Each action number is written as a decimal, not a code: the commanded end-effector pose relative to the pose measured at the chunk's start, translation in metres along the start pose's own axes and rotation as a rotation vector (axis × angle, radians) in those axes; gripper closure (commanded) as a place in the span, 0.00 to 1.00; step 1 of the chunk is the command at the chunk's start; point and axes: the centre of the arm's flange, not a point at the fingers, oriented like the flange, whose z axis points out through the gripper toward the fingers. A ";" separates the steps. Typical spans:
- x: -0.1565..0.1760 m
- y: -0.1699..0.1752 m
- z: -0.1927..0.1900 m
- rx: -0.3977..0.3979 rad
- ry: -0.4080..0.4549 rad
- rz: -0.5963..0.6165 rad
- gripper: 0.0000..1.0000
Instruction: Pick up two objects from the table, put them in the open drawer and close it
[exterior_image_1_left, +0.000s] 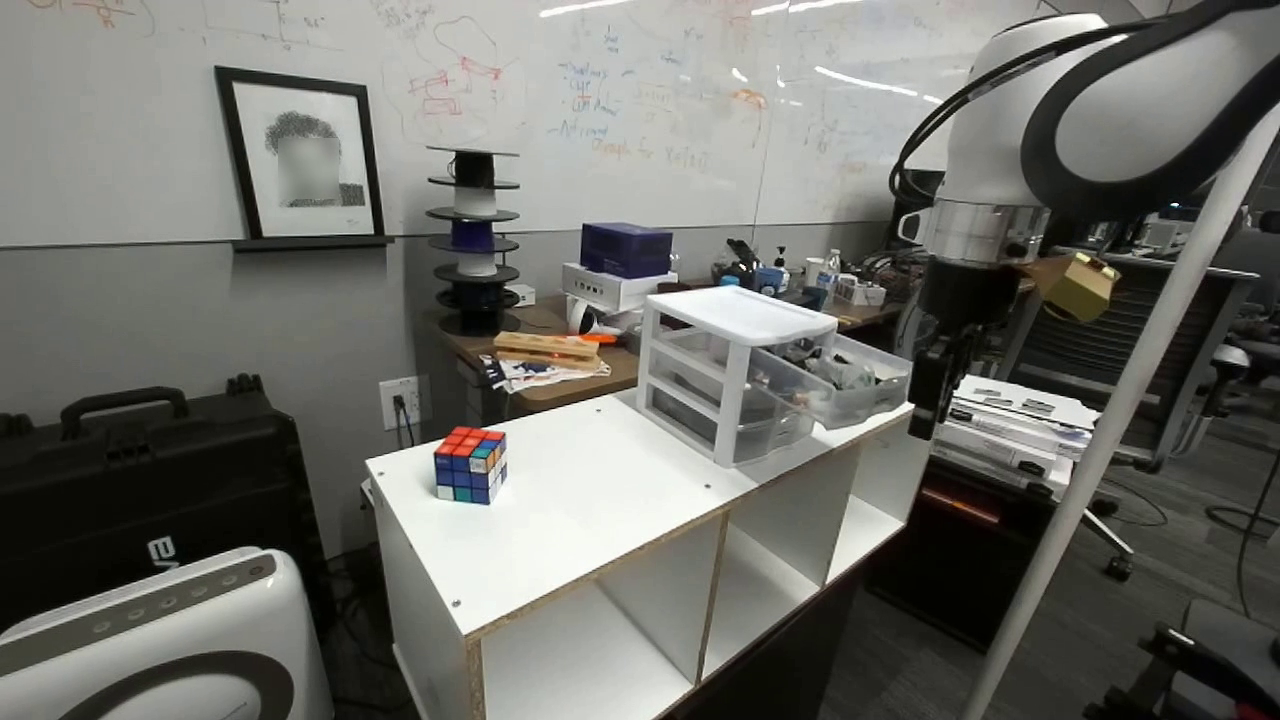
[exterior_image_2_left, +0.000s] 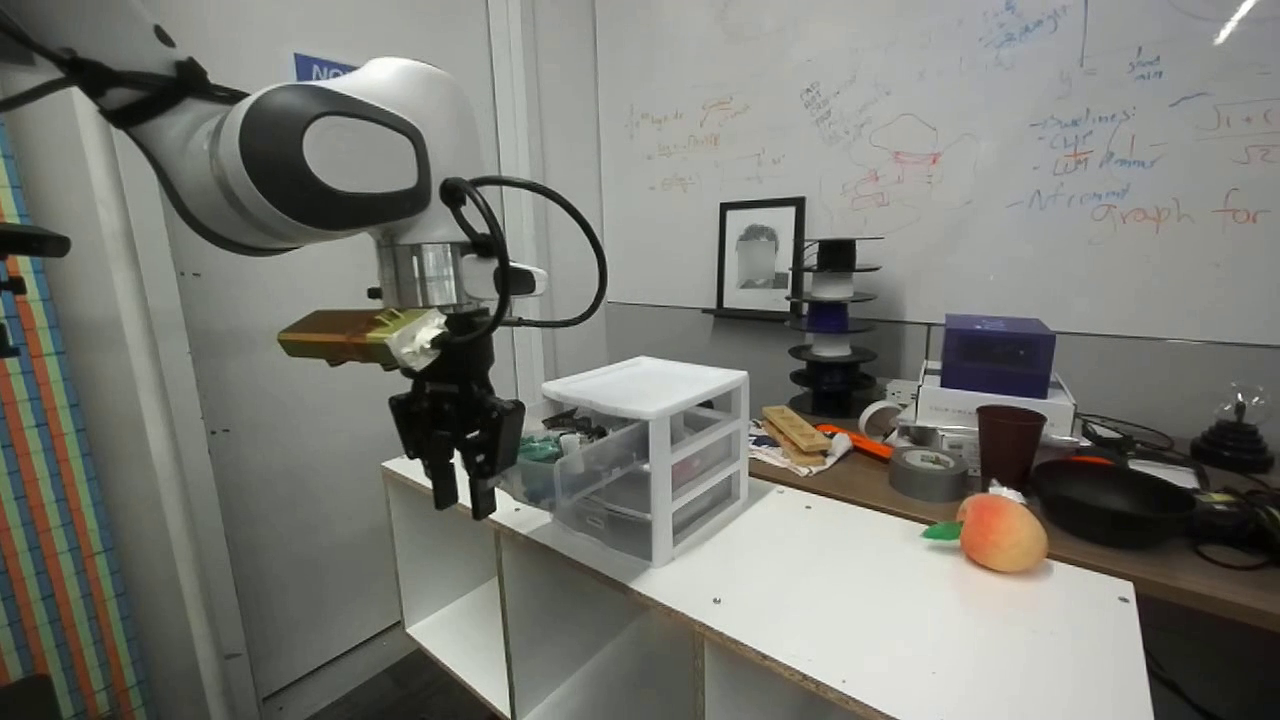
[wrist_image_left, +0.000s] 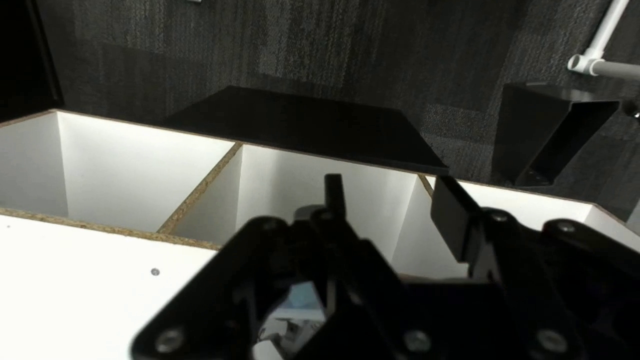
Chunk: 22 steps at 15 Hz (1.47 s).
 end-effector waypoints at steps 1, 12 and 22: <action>0.012 -0.007 -0.006 -0.007 0.096 -0.024 0.81; 0.033 0.000 0.009 -0.092 0.219 -0.064 1.00; 0.039 -0.002 0.025 -0.073 0.318 0.013 1.00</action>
